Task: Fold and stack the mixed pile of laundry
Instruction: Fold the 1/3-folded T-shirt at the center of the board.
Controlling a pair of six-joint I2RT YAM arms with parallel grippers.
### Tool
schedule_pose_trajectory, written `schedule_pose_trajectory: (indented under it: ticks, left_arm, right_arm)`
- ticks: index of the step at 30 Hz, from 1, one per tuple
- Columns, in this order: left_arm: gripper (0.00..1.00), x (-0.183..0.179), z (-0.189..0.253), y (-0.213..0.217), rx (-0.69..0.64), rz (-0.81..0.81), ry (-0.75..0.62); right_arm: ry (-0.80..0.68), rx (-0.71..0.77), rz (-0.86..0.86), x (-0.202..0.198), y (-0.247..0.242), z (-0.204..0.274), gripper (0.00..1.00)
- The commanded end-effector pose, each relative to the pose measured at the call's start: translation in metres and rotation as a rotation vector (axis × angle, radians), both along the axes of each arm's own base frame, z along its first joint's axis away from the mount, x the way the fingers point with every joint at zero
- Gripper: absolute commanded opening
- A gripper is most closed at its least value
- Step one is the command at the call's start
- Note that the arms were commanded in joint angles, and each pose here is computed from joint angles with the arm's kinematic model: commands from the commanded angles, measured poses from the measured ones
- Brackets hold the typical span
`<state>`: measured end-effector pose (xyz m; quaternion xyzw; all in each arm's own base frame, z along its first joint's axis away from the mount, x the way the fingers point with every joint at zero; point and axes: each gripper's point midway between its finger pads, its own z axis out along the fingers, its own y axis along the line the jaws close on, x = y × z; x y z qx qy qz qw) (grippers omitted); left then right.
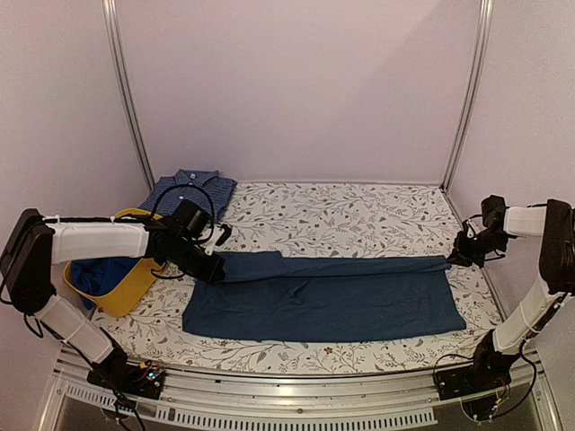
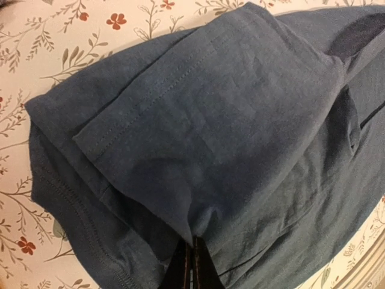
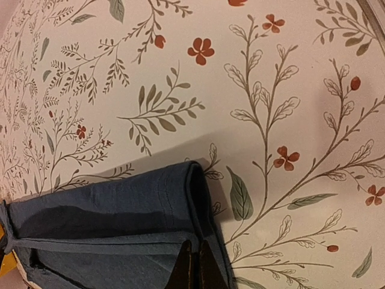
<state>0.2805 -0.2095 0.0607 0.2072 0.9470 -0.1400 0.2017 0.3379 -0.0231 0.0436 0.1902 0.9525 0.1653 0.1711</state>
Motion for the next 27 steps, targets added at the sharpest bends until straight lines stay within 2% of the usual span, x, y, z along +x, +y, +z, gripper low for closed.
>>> schedule_pose_trajectory:
  ticks: [1, 7, 9, 13, 14, 16, 21, 27]
  left_arm:
    - [0.0, 0.005, 0.019, -0.001, 0.001, -0.01, -0.051]
    - [0.0, -0.009, -0.008, -0.006, 0.006, -0.048, 0.023]
    - [0.0, -0.013, -0.015, -0.006, 0.021, -0.057, 0.041]
    - [0.28, -0.014, 0.0, -0.009, -0.005, -0.071, 0.011]
    - [0.35, -0.012, 0.011, -0.011, -0.02, -0.072, -0.015]
    - [0.44, -0.003, 0.035, -0.016, -0.056, -0.081, -0.075]
    - [0.47, 0.023, 0.071, -0.045, -0.12, -0.115, -0.152]
    - [0.42, 0.063, 0.067, -0.106, -0.147, -0.17, -0.161]
  right_arm:
    - [-0.05, -0.055, -0.02, 0.012, -0.015, 0.018, 0.0]
    - [0.015, -0.042, -0.024, -0.006, -0.011, -0.007, 0.0]
    - [0.029, -0.038, -0.03, -0.011, -0.01, -0.009, 0.07]
    - [-0.004, -0.07, -0.051, -0.01, -0.015, 0.01, 0.42]
    - [-0.023, -0.079, -0.057, -0.007, -0.017, 0.019, 0.48]
    - [-0.082, -0.092, -0.054, 0.002, -0.019, 0.041, 0.53]
    - [-0.228, -0.022, 0.027, 0.03, -0.001, 0.083, 0.54]
    - [-0.214, 0.077, 0.196, 0.047, 0.053, 0.074, 0.48]
